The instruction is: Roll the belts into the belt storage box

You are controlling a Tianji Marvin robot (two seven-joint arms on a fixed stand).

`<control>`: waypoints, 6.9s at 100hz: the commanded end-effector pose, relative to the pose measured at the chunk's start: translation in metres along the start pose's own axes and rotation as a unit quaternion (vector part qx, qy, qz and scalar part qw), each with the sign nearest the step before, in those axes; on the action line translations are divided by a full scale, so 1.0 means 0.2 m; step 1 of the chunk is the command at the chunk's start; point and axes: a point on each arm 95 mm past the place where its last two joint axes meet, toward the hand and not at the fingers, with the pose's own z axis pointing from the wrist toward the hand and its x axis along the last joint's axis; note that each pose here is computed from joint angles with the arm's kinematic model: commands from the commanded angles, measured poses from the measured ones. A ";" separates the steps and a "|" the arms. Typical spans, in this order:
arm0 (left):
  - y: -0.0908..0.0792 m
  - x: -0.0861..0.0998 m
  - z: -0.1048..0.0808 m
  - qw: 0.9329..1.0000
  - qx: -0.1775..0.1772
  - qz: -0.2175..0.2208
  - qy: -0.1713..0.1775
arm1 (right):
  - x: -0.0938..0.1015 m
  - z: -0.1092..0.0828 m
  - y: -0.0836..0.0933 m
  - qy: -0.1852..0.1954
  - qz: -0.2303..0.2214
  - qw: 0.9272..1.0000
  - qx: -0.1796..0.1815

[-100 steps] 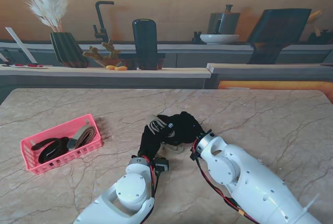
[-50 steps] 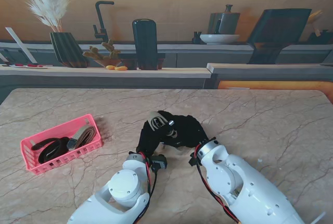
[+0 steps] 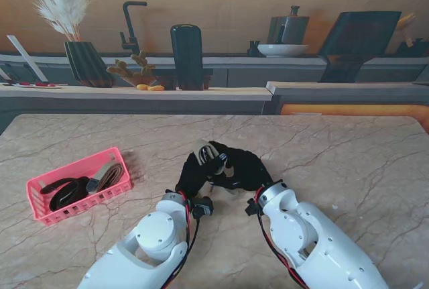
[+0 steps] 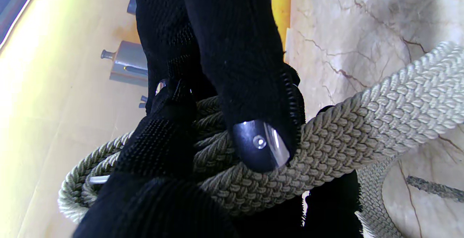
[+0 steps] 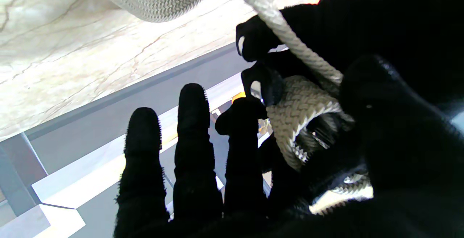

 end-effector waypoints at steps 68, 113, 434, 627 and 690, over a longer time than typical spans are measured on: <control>0.03 -0.01 -0.02 1.000 0.015 0.019 0.010 | -0.10 -0.10 0.08 0.003 -0.070 0.997 -0.041; 0.01 -0.01 -0.02 0.999 0.023 0.022 0.015 | -0.09 -0.09 0.05 -0.014 0.037 0.999 -0.014; -0.03 -0.04 0.00 0.981 -0.180 0.001 -0.075 | -0.07 0.10 0.30 0.225 -0.274 0.935 -0.023; 0.11 0.02 -0.05 0.998 -0.070 0.005 0.008 | 0.07 0.08 0.51 0.111 -0.247 0.932 -0.240; 0.09 0.01 -0.02 0.998 0.016 0.029 0.052 | 0.08 0.16 0.16 0.074 -0.160 0.968 -0.181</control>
